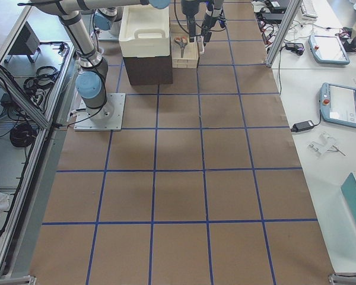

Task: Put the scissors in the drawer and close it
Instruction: 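Push the drawer front with the left gripper, sliding the drawer shut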

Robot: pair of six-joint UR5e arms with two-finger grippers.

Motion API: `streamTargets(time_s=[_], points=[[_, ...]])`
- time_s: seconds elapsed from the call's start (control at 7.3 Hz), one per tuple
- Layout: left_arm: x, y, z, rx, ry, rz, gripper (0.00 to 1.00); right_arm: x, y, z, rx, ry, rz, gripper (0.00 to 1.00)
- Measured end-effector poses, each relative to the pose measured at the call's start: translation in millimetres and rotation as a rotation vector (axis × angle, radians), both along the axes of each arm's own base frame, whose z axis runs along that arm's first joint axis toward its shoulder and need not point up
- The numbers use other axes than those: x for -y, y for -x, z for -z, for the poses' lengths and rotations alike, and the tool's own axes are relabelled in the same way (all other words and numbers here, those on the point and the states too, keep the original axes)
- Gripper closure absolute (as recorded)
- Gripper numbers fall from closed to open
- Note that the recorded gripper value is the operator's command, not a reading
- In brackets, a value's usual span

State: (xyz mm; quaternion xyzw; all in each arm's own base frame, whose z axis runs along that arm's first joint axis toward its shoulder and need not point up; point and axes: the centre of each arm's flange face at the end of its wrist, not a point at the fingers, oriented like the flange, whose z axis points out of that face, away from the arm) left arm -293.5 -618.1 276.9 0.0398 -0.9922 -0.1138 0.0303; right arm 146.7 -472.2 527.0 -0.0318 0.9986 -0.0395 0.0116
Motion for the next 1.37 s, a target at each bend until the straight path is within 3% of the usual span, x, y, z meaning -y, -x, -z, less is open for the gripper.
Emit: streamTargets(time_s=[1.37], points=[[-17,-4,-3,0.031,-0.106,-0.017,0.00,2,0,0,0.000,0.014,0.017,0.00]])
